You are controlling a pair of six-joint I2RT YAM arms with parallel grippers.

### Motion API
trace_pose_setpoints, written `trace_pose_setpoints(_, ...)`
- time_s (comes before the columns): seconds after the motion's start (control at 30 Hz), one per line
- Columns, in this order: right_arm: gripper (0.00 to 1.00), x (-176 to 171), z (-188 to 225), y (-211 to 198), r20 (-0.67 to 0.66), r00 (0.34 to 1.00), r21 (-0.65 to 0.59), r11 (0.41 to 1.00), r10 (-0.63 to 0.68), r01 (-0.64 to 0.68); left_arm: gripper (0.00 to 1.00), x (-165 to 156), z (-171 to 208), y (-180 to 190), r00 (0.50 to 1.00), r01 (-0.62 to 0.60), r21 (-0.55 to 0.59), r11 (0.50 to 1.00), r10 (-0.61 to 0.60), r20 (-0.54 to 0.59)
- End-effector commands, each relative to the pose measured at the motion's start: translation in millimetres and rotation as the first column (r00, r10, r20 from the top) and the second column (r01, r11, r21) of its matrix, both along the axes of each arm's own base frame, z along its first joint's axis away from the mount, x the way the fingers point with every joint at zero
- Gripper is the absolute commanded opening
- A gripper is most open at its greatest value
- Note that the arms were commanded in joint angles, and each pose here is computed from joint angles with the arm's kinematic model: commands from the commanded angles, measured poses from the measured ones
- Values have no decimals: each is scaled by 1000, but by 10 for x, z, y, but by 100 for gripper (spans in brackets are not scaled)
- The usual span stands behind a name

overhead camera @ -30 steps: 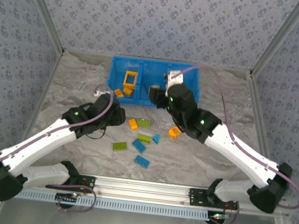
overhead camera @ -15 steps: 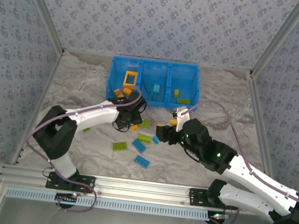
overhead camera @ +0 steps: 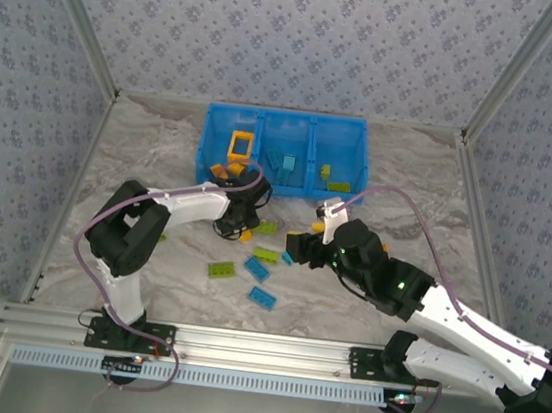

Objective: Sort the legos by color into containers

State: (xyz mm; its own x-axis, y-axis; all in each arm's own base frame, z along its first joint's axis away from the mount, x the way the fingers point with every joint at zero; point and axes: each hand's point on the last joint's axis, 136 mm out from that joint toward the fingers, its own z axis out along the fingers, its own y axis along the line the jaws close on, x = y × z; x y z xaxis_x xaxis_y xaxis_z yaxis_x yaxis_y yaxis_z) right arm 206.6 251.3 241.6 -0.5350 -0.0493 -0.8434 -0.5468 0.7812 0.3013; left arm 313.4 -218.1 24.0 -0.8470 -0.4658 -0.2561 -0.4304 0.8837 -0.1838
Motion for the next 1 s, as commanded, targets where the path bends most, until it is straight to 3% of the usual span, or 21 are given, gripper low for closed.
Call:
trace_pose_setpoints(0.0, 68, -25, -96, 1, -29, 1000, -11, 1000, -3, 3, 40, 60, 31, -37, 1000, -8, -12, 1000, 8, 19)
trace_pose_setpoints(0.13, 68, -13, -100, 5, -28, 1000, -12, 1000, -8, 8, 24, 17, 170, 2, 998, -7, -8, 1000, 7, 58)
trace_pose_setpoints(0.37, 67, 78, 92, 94, 15, 1000, 29, 999, -18, 18, 20, 166, 1162, 306, 956, 57, 104, 993, -84, 280)
trace_pose_setpoints(0.5, 68, 266, 297, 274, 74, 996, 107, 993, -52, 44, 19, 565, 1361, 493, 949, 108, 100, 989, -132, 286)
trace_pose_setpoints(0.67, 68, 466, 545, 505, 105, 992, 135, 989, -73, 59, 20, 1215, 1493, 689, 936, 129, 199, 971, -186, 298)
trace_pose_setpoints(0.97, 68, 655, 539, 491, 56, 991, 172, 979, -118, 107, 21, 1984, 1256, 798, 951, 163, 342, 925, -240, 197)
